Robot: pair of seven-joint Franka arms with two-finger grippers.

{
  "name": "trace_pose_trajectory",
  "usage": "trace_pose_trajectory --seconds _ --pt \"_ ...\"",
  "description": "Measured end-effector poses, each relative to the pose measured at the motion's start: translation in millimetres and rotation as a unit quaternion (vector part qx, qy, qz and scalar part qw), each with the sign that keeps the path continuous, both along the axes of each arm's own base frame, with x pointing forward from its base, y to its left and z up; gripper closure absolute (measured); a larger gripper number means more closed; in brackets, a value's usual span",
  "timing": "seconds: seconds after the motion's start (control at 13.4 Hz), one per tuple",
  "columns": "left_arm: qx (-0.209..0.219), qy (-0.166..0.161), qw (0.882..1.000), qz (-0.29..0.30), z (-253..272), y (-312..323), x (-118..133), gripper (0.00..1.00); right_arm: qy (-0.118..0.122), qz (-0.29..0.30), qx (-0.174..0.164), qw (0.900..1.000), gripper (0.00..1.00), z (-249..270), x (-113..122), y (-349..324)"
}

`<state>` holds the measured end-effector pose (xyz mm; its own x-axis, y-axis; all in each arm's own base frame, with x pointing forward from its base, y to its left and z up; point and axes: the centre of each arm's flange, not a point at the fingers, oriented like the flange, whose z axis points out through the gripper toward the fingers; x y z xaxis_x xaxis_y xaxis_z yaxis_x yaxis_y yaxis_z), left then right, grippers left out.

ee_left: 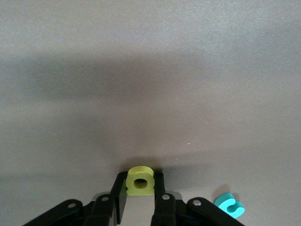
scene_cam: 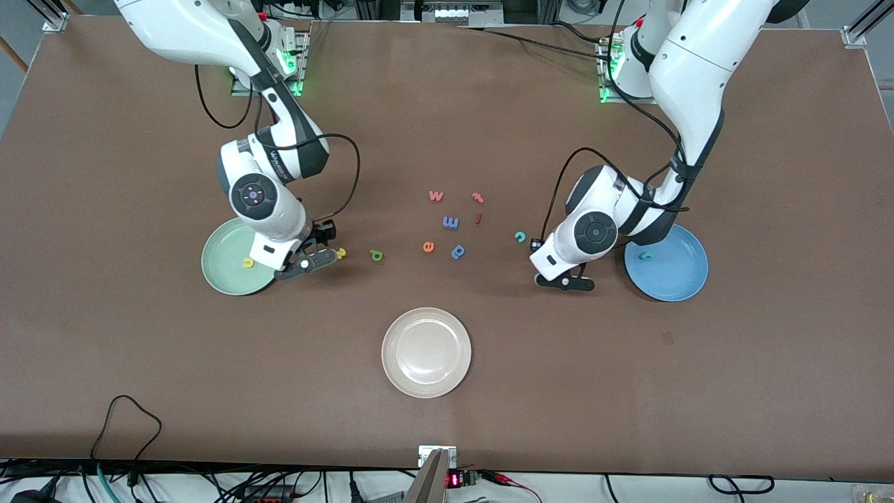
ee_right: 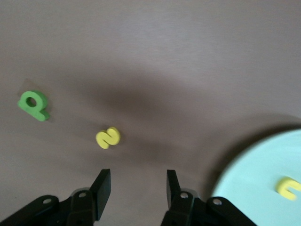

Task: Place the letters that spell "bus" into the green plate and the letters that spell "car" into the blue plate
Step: 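Carry the yellow a to the blue plate and open the left gripper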

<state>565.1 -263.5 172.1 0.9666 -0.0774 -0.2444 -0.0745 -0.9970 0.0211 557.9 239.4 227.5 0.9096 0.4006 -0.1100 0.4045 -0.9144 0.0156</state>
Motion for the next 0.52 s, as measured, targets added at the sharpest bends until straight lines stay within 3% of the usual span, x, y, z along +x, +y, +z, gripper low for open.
trace_pose_trajectory --seconds 0.22,0.37,0.52 --pt "0.023 0.023 0.999 0.039 40.4 58.0 22.1 0.73 -0.009 0.002 0.007 1.0 0.44 -17.0 -0.6 7.9" --pt "0.031 0.028 0.997 0.066 71.9 132.9 39.3 0.73 -0.014 -0.007 0.009 1.0 0.44 -24.2 -2.1 13.2" --pt "0.036 0.032 0.996 0.081 70.2 213.7 47.2 0.73 -0.015 -0.009 0.01 1.0 0.44 -28.8 -6.1 22.4"
